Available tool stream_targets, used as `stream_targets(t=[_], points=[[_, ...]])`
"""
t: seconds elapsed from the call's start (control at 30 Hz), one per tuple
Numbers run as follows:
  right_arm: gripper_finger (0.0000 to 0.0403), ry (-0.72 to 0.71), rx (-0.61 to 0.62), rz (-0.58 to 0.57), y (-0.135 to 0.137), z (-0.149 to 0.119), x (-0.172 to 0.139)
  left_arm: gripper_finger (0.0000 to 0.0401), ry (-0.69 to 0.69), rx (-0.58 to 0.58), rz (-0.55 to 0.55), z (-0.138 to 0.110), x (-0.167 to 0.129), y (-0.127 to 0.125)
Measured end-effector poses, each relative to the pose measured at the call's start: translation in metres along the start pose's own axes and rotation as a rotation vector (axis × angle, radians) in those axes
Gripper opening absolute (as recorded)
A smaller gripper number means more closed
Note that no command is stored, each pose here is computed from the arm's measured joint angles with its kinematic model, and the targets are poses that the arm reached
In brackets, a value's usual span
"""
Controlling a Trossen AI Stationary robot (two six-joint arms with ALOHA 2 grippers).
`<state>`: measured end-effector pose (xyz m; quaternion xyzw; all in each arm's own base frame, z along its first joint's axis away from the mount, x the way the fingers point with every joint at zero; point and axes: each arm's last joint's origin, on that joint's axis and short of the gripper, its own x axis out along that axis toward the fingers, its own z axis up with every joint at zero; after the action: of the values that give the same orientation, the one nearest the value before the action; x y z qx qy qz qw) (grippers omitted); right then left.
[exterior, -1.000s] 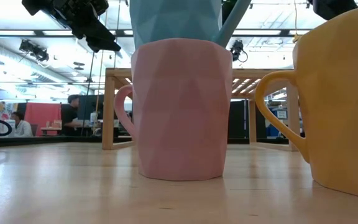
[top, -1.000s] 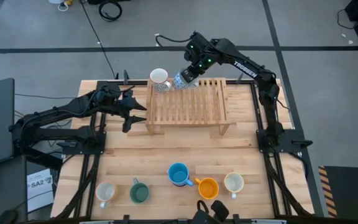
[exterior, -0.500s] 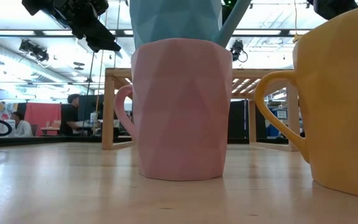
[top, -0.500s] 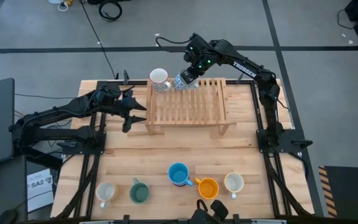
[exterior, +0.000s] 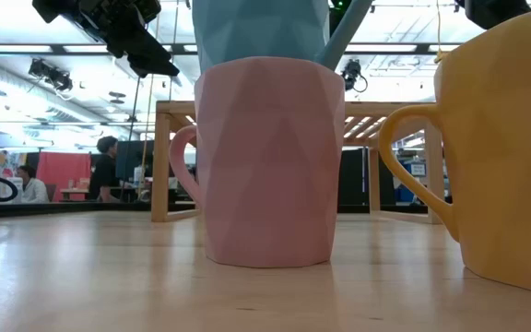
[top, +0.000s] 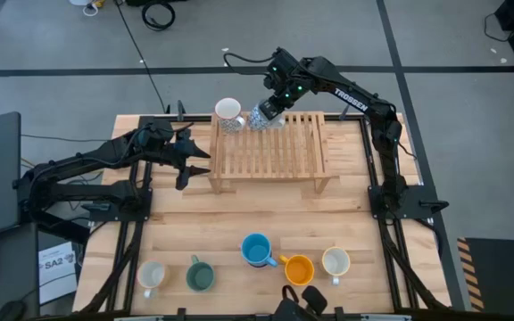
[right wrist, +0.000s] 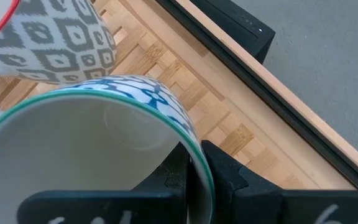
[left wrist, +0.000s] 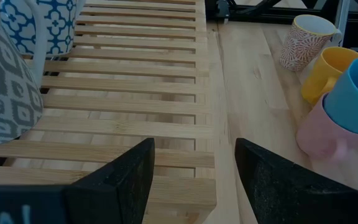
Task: Place coffee mugs
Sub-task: Put the right blue mug on the shelf
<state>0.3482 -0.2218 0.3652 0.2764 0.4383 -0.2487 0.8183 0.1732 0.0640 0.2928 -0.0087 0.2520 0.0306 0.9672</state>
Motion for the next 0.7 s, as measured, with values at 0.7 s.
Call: stream_targets(t=[0.7], points=[[0.0051,-0.037,-0.005,0.015,0.0012,0.0039,0.0008,0.0231,0.0,0.0,0.0,0.0,0.0,0.0]])
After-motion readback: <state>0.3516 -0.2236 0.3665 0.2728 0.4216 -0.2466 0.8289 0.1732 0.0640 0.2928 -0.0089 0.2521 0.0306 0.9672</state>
